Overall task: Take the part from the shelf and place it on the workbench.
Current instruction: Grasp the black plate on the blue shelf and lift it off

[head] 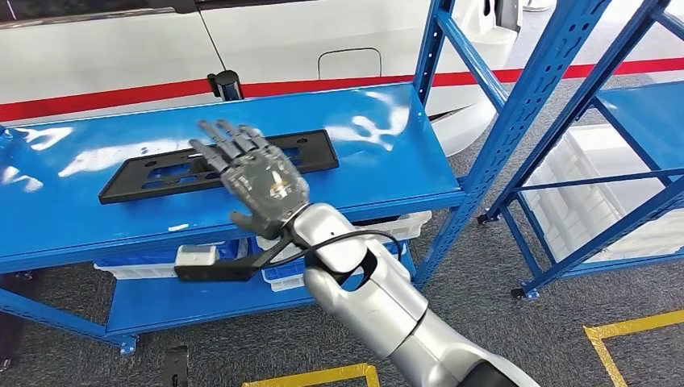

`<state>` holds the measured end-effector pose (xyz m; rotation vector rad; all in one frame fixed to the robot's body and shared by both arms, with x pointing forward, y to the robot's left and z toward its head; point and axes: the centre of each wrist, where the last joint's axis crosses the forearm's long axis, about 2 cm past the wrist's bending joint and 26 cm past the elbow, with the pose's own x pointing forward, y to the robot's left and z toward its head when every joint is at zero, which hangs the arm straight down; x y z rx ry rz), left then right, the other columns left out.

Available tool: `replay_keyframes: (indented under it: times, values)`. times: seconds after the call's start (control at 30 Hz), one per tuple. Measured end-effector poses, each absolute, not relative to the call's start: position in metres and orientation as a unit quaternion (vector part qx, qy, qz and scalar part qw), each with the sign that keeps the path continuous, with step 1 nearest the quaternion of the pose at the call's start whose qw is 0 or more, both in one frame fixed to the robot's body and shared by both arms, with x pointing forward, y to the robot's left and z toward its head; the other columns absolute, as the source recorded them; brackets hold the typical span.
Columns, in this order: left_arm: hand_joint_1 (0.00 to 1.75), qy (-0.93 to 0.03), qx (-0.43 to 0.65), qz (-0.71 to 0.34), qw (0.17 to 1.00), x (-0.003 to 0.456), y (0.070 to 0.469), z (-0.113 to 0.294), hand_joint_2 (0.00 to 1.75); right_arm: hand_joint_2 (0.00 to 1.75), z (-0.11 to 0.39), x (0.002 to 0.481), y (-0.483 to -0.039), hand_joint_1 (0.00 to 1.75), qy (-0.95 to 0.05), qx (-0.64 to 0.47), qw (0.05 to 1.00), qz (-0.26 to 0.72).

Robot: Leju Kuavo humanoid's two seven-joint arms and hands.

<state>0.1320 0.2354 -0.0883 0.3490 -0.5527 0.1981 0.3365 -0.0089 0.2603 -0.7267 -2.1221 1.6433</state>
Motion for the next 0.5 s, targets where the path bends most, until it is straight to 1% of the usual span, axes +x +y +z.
replay_keyframes:
  times: [0.1, 0.17, 0.3, 0.5]
  values:
    - [0.0, -0.275, 0.177, 0.103, 0.939, 0.126, 0.239, -0.09, 0.0, 0.0, 0.25, 0.314, 0.016, 0.0, -0.755, -0.219, 0.154, 0.599]
    - [0.0, -0.276, 0.181, 0.113, 0.937, 0.122, 0.242, -0.092, 0.0, 0.0, 0.246, 0.306, 0.025, 0.0, -0.767, -0.185, 0.17, 0.59]
    - [0.0, -0.265, 0.191, 0.136, 0.935, 0.113, 0.247, -0.094, 0.0, 0.0, 0.247, 0.308, 0.03, 0.0, -0.795, -0.12, 0.247, 0.54]
    - [0.0, -0.25, 0.2, 0.148, 0.936, 0.101, 0.251, -0.098, 0.0, 0.0, 0.249, 0.314, 0.033, 0.0, -0.799, -0.126, 0.254, 0.53]
